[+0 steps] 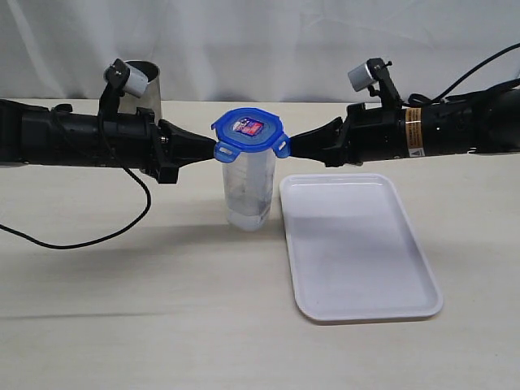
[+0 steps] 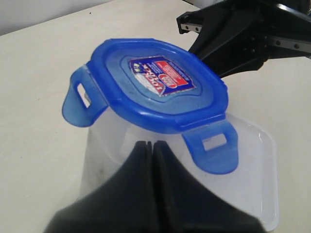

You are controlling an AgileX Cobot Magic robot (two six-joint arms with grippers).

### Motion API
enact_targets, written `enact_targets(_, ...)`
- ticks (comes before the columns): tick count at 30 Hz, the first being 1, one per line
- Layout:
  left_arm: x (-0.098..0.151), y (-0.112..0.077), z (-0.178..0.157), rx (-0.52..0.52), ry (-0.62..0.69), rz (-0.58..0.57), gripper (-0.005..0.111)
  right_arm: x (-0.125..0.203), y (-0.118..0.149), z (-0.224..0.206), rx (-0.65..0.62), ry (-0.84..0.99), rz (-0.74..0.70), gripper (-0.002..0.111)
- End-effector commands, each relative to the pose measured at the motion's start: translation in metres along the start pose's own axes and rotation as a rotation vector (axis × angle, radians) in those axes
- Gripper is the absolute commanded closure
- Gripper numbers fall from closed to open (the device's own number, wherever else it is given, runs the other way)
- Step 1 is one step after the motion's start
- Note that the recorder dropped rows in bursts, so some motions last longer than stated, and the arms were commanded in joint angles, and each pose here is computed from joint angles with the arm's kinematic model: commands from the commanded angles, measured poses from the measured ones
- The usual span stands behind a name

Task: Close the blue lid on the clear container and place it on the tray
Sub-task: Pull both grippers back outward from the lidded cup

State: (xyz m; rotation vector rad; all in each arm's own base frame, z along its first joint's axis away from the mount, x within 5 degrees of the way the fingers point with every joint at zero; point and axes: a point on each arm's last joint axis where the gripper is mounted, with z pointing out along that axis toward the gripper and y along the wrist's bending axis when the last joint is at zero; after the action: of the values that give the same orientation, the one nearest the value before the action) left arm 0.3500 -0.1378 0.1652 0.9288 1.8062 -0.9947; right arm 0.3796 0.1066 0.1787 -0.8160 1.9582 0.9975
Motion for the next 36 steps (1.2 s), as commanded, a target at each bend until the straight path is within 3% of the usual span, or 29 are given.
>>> enact_targets(1,-0.002,0.000,0.000,0.004,-0.006,0.035,0.107,-0.002,0.003,-0.001,-0.013,-0.006,0.011,0.104)
enact_targets(20,-0.001,0.001,0.000,-0.004,-0.001,0.035,0.107,0.001,0.005,-0.001,-0.029,-0.002,0.030,0.104)
enact_targets(26,0.022,0.015,-0.004,-0.211,0.158,0.004,0.107,0.002,0.001,-0.001,0.014,0.016,0.024,0.104)
enact_targets(31,0.034,0.016,-0.007,-0.260,0.214,-0.017,0.107,0.004,0.000,-0.001,0.031,0.032,0.016,0.104)
enact_targets(36,0.044,0.032,-0.016,-0.452,0.337,-0.011,0.107,0.006,-0.004,-0.001,0.067,0.055,0.008,0.104)
